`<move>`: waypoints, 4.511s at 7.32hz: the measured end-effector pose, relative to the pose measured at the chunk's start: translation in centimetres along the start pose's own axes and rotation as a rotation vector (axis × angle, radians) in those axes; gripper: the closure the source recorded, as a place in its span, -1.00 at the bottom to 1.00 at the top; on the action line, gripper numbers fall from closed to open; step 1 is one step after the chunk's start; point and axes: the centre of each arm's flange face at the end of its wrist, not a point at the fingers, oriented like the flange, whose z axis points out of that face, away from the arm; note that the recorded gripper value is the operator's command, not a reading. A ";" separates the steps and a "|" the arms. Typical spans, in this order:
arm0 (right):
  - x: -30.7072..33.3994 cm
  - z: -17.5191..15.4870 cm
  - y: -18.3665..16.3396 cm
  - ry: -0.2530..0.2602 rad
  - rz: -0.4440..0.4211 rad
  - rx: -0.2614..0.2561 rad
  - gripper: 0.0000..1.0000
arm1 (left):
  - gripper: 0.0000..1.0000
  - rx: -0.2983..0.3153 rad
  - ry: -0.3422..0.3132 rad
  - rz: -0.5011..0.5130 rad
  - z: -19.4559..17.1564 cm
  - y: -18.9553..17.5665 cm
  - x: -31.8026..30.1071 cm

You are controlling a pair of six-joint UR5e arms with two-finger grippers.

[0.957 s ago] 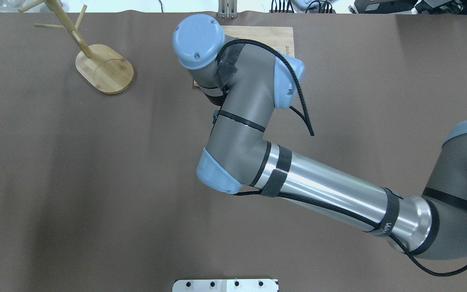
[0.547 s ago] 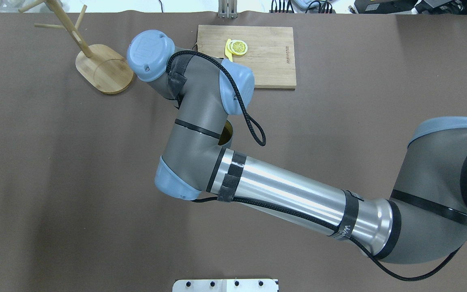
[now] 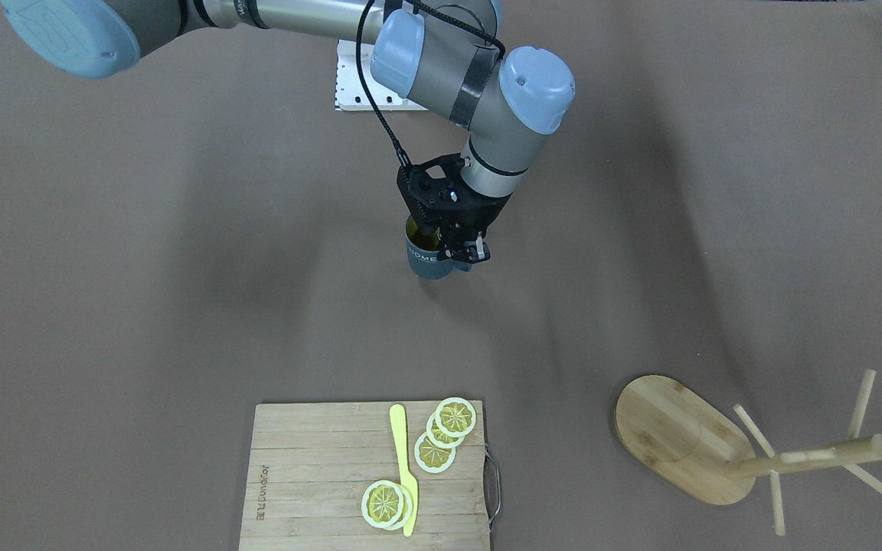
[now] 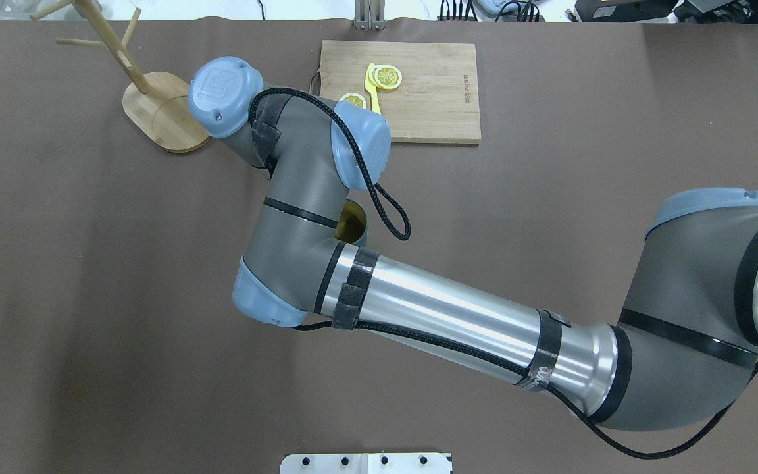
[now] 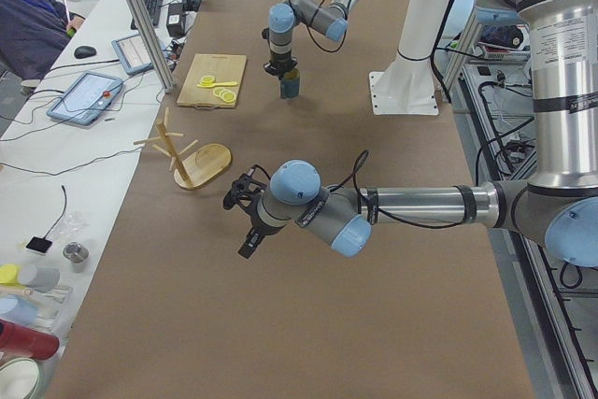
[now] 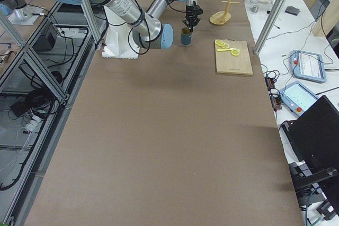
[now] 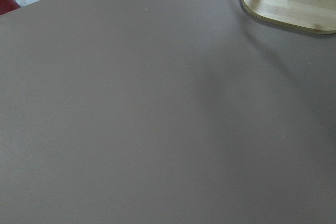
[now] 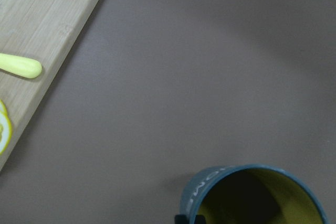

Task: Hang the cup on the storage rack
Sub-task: 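Lower the blue mug onto the table in front of the cutting board, then open the right gripper and withdraw it while the left arm reaches in, then move the left gripper to the blue mug's handle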

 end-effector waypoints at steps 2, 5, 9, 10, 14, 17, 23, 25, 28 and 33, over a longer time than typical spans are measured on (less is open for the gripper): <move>-0.6 -0.3 0.2 0.013 -0.018 -0.004 1.00 | -1.00 -0.001 0.001 0.000 0.1 0.1 0.0; -0.9 0.7 -0.4 0.023 -0.046 0.003 1.00 | -1.00 -0.001 0.002 0.000 0.1 0.1 0.0; -0.6 2.9 -1.0 0.016 -0.061 -0.004 1.00 | -1.00 -0.001 0.002 0.000 0.1 0.1 0.0; -0.6 2.9 -1.0 0.015 -0.067 -0.004 0.95 | -1.00 -0.001 0.001 0.000 0.1 0.1 0.0; -0.6 2.5 -0.9 0.004 -0.112 -0.001 -1.00 | -1.00 -0.002 0.001 -0.001 0.1 0.1 0.0; -1.1 0.5 -1.6 -0.028 -0.213 -0.016 -1.00 | -1.00 -0.003 0.004 -0.010 0.1 0.1 0.0; 0.2 -0.1 -21.9 -0.138 -0.632 -0.036 -1.00 | -1.00 0.059 0.090 -0.072 0.8 -6.4 4.4; 2.7 1.1 -31.5 -0.135 -0.811 -0.057 -1.00 | -1.00 0.045 0.175 0.019 4.1 -11.3 10.4; 6.4 3.8 -44.6 -0.099 -1.022 -0.043 -1.00 | -1.00 0.044 0.260 0.091 7.4 -14.6 17.7; 21.0 6.7 -68.6 -0.121 -1.311 -0.076 -1.00 | -0.98 0.151 0.298 0.058 15.2 -17.9 35.9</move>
